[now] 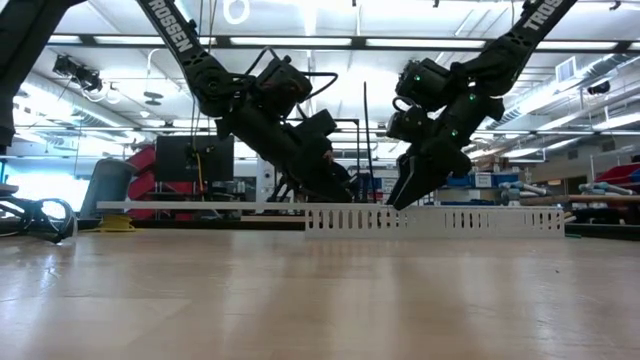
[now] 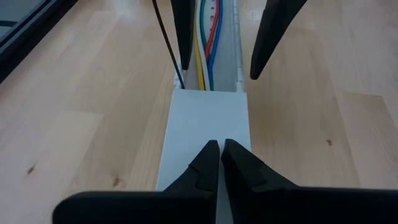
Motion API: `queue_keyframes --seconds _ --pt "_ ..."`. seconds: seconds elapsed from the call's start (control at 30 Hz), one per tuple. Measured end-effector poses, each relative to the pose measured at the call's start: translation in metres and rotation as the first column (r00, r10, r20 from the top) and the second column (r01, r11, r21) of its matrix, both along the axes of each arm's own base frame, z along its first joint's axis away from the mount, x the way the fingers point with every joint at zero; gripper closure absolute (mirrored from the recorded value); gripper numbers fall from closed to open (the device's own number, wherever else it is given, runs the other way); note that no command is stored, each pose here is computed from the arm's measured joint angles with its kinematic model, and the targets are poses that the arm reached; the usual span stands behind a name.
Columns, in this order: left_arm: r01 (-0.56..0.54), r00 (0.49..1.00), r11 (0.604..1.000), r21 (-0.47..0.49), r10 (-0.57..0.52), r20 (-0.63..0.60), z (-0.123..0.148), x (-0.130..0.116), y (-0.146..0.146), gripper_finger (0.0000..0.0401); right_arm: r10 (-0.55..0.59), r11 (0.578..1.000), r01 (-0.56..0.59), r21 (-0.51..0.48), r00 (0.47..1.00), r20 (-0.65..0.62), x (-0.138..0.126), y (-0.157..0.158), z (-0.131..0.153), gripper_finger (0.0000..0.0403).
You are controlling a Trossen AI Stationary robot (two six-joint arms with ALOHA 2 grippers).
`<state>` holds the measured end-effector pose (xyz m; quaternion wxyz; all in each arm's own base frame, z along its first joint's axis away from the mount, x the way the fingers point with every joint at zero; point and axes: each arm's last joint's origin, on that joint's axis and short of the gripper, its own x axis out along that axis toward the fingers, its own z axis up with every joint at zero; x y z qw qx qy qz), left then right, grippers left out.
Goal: Ziptie cables
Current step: Close the white cable duct
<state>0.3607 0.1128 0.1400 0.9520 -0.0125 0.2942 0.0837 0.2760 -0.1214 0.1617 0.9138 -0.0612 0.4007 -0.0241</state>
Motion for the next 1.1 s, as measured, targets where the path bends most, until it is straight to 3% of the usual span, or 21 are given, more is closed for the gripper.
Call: queue_keyframes --seconds 0.37,0.6,0.9,1.1 --pt "0.008 1.0 1.0 0.01 -0.008 0.003 -0.001 0.009 0.004 0.0401 0.003 0.999 -0.002 0.032 0.999 -0.043 0.009 0.001 -0.025 0.018" --pt "0.013 1.0 1.0 0.003 -0.013 -0.018 -0.007 0.012 0.009 0.0401 -0.021 1.0 0.021 -0.013 0.999 -0.039 0.005 0.004 -0.011 0.0186" --pt "0.014 1.0 1.0 -0.005 -0.014 -0.017 -0.008 0.012 0.01 0.0401 -0.057 0.998 0.059 0.009 0.989 -0.139 -0.012 0.001 -0.006 0.0191" --pt "0.014 1.0 1.0 -0.004 -0.014 -0.012 -0.008 0.012 0.01 0.0401 -0.046 0.998 0.052 0.031 0.986 -0.159 -0.014 0.001 -0.008 0.0228"
